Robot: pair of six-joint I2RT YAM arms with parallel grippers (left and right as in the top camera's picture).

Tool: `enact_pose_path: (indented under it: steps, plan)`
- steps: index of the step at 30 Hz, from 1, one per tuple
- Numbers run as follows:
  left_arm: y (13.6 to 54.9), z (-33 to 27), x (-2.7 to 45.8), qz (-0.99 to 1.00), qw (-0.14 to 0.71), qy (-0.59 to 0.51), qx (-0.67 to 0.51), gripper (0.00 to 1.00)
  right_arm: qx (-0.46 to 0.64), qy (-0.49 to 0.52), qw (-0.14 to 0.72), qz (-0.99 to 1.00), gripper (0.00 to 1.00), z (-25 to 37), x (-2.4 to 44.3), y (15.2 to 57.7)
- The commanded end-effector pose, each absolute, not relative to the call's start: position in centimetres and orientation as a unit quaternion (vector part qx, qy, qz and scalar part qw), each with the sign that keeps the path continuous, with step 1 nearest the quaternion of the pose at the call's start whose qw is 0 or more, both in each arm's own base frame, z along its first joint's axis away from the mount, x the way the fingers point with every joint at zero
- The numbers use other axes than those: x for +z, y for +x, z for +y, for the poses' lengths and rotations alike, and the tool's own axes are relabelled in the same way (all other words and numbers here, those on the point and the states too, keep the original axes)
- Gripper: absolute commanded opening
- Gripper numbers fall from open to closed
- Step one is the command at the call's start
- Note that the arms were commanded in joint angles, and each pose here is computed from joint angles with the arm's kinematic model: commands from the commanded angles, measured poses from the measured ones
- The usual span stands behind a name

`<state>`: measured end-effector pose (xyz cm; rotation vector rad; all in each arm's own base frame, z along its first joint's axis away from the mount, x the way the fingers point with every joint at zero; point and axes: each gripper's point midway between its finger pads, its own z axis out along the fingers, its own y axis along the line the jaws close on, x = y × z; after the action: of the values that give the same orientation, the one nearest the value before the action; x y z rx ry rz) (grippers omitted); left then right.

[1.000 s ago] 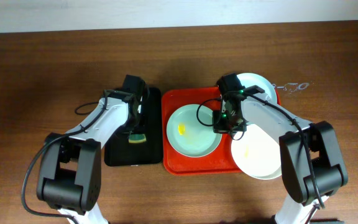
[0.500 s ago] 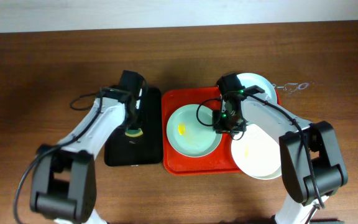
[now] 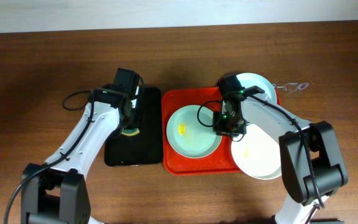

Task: Clean dirty plates on tray and stack at the side
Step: 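Close the left gripper on the sponge and lift it, then scrub the pale green plate with the held sponge while right gripper holds it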

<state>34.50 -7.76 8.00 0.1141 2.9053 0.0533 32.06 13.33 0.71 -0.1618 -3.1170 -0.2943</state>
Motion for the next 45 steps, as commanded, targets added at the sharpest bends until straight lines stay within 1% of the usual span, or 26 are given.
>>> enact_pose_path:
  steps: [1, 2, 3, 4, 5, 10, 15, 18, 22, 23, 24, 25, 26, 27, 28, 29, 39, 41, 45]
  plan:
    - [34.9, -7.9, 9.1, 0.990, 0.133, 0.047, 0.017, 0.00, -0.098, -0.059, -0.009, -0.993, 0.34, 13.3, 0.1, 32.9]
    - [34.9, -7.9, 9.1, 0.990, 0.133, 0.047, 0.017, 0.00, -0.100, -0.059, -0.015, -0.993, 0.34, 13.4, 0.2, 33.1]
    - [34.9, -7.9, 9.1, 0.990, 0.133, 0.047, 0.017, 0.00, -0.101, -0.058, -0.021, -0.993, 0.31, 13.5, 0.2, 33.4]
    - [34.9, -7.9, 9.1, 0.990, 0.133, 0.048, 0.017, 0.00, -0.103, -0.058, -0.024, -0.993, 0.21, 13.6, 0.2, 33.6]
    - [34.9, -7.9, 9.1, 0.990, 0.133, 0.048, 0.017, 0.00, -0.103, -0.058, -0.026, -0.993, 0.04, 13.6, 0.2, 33.7]
    - [34.9, -8.0, 9.1, 0.990, 0.133, 0.048, 0.017, 0.00, -0.105, -0.057, -0.028, -0.992, 0.04, 13.6, 0.5, 33.9]
    - [35.0, -8.5, 9.1, 0.989, 0.136, 0.054, 0.016, 0.00, -0.094, -0.072, 0.008, -0.993, 0.04, 13.1, 0.4, 32.2]
    - [35.0, -8.7, 9.1, 0.989, 0.139, 0.058, 0.015, 0.00, -0.093, -0.106, 0.021, -0.990, 0.04, 13.1, 0.4, 31.7]
    - [35.1, -8.8, 9.1, 0.988, 0.139, 0.058, 0.015, 0.00, -0.103, -0.106, 0.026, -0.989, 0.04, 13.4, 0.5, 31.6]
    - [35.1, -8.8, 9.1, 0.988, 0.139, 0.058, 0.015, 0.00, -0.103, -0.106, 0.026, -0.989, 0.08, 13.4, 0.5, 31.6]
    - [35.1, -8.8, 9.1, 0.989, 0.139, 0.058, 0.015, 0.00, -0.103, -0.106, 0.026, -0.989, 0.28, 13.5, 0.5, 31.6]
    - [35.0, -8.8, 9.1, 0.989, 0.139, 0.058, 0.014, 0.00, -0.103, -0.105, 0.027, -0.989, 0.35, 13.4, 0.5, 31.5]
    - [35.0, -8.8, 9.1, 0.989, 0.139, 0.058, 0.014, 0.00, -0.103, -0.106, 0.026, -0.989, 0.33, 13.4, 0.5, 31.6]
    - [35.0, -8.8, 9.1, 0.989, 0.139, 0.058, 0.014, 0.00, -0.103, -0.105, 0.026, -0.989, 0.22, 13.4, 0.5, 31.6]
    - [35.0, -8.8, 9.1, 0.989, 0.139, 0.058, 0.014, 0.00, -0.103, -0.105, 0.026, -0.989, 0.06, 13.4, 0.5, 31.6]
    - [35.0, -8.8, 9.1, 0.989, 0.139, 0.058, 0.015, 0.00, -0.103, -0.105, 0.026, -0.989, 0.04, 13.4, 0.5, 31.6]
    - [35.0, -8.8, 9.1, 0.989, 0.138, 0.058, 0.015, 0.00, -0.099, -0.097, 0.020, -0.990, 0.04, 13.4, 0.9, 32.0]
    - [35.0, -8.8, 9.1, 0.989, 0.138, 0.058, 0.015, 0.00, -0.102, -0.078, 0.014, -0.992, 0.06, 13.5, 1.2, 32.4]
    - [35.0, -8.7, 9.1, 0.989, 0.138, 0.058, 0.015, 0.00, -0.100, -0.073, 0.017, -0.992, 0.10, 13.4, 1.2, 32.2]
